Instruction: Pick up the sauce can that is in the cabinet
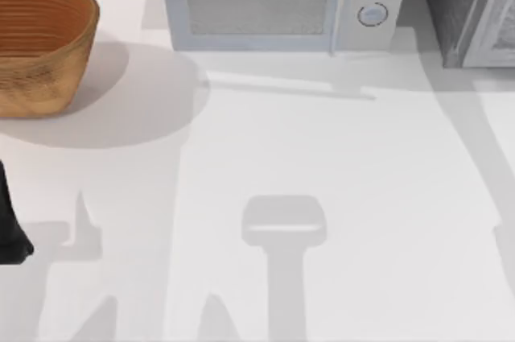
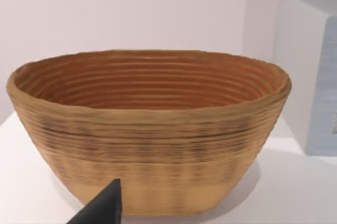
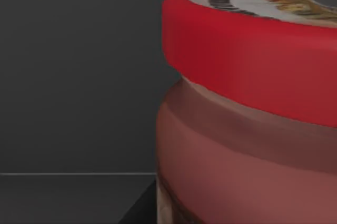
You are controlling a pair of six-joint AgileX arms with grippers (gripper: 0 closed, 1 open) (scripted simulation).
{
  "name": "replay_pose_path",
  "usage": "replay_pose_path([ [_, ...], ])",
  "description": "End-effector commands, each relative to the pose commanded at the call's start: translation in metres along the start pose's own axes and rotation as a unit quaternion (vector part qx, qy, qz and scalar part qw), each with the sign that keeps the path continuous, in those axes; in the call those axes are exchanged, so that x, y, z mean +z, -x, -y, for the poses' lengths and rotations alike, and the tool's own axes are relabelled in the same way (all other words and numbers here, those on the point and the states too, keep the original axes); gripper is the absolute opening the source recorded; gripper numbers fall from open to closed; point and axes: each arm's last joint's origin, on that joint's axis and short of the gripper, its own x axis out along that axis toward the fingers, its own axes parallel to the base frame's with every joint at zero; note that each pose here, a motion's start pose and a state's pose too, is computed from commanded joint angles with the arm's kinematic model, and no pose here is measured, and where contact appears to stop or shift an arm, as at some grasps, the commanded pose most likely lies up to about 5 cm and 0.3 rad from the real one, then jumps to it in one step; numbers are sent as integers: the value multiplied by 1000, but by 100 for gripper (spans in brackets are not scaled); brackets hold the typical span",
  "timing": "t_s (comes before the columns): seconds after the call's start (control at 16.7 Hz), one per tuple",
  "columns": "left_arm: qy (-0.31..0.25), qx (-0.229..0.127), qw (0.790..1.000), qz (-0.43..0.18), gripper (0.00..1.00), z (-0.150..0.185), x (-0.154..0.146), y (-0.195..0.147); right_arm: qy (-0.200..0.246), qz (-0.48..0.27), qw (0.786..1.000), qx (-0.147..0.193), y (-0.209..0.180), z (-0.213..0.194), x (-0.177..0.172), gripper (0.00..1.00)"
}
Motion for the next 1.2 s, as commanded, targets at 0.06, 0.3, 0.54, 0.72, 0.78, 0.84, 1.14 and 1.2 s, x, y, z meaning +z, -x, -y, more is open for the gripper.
replay_pose_path([
  [0.06, 0, 0, 1000, 0, 100, 0, 0, 0, 0, 0, 1000, 0, 0, 0, 0, 0],
  [0.3, 0, 0, 1000, 0, 100, 0, 0, 0, -1, 1, 1000, 0, 16, -5, 9, 0],
  [0.54, 0, 0, 1000, 0, 100, 0, 0, 0, 0, -2, 1000, -2, 83, -12, 36, 0],
  [0.72, 0, 0, 1000, 0, 100, 0, 0, 0, 1, -3, 1000, -1, 145, -8, 53, 0],
  [0.78, 0, 0, 1000, 0, 100, 0, 0, 0, 0, -2, 1000, 0, 161, -5, 56, 0],
  [0.84, 0, 0, 1000, 0, 100, 0, 0, 0, 0, -1, 1000, 1, 172, -3, 58, 0],
  [1.14, 0, 0, 1000, 0, 100, 0, 0, 0, -2, 0, 1000, 0, 180, 0, 59, 0],
  [1.2, 0, 0, 1000, 0, 100, 0, 0, 0, -2, 0, 1000, 0, 180, 0, 59, 0],
])
